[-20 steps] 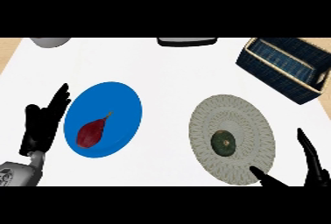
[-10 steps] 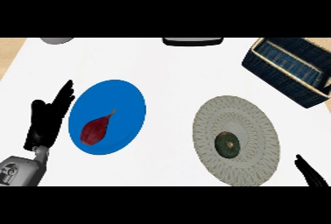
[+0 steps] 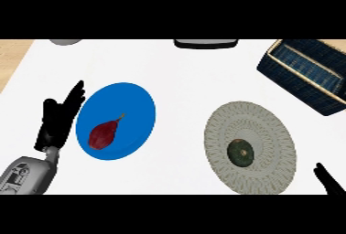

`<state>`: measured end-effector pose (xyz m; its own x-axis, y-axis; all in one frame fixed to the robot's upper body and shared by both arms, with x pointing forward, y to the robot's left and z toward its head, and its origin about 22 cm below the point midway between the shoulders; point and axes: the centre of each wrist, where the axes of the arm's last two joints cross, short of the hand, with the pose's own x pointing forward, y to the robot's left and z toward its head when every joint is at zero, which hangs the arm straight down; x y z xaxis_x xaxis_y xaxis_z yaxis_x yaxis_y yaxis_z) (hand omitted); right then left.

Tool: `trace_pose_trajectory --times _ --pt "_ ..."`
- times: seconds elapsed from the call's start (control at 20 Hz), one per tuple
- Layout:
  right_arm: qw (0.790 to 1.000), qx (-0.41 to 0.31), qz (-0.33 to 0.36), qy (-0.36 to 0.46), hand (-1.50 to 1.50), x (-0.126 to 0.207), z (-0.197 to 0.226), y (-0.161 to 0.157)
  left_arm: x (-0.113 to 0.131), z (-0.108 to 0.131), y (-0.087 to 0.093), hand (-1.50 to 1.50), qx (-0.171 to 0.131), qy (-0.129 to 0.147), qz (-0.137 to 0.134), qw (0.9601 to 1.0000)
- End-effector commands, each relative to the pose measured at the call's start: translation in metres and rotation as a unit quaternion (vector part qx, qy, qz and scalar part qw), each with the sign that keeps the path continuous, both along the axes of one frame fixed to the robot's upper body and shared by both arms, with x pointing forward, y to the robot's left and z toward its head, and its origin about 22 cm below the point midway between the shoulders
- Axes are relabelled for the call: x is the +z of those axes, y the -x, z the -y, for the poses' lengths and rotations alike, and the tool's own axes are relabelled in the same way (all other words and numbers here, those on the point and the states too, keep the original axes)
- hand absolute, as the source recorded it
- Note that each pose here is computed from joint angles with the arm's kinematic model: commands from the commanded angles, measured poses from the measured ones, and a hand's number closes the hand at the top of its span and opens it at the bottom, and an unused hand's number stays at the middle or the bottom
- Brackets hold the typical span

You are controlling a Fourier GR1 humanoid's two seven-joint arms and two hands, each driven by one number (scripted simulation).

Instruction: Pick the squash from the placemat and place it in the basket

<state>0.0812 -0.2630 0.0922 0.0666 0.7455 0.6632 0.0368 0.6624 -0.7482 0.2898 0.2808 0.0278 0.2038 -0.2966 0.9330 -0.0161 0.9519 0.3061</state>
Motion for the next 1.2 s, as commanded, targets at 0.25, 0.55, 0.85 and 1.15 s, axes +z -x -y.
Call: trace_pose_trajectory --times 0.25,0.55,0.85,1.15 --pt "0.998 -0.043 0.029 0.027 -1.5 -0.024 -0.022 -0.004 0.002 -0.001 -0.003 0.0 -0.004 -0.001 -0.001 1.0" --pt "0.999 -0.043 0.021 0.008 -1.5 -0.039 -0.025 -0.028 0.005 0.016 0.011 0.0 -0.004 0.0 -0.006 1.0" --pt "0.999 -0.038 0.017 0.005 -1.5 -0.067 -0.034 -0.055 0.004 -0.004 -0.01 0.0 -0.001 -0.003 0.002 1.0" --pt "0.999 -0.038 0.014 0.012 -1.5 -0.095 -0.026 -0.054 -0.009 -0.003 -0.005 0.0 -0.006 -0.008 0.002 0.9999"
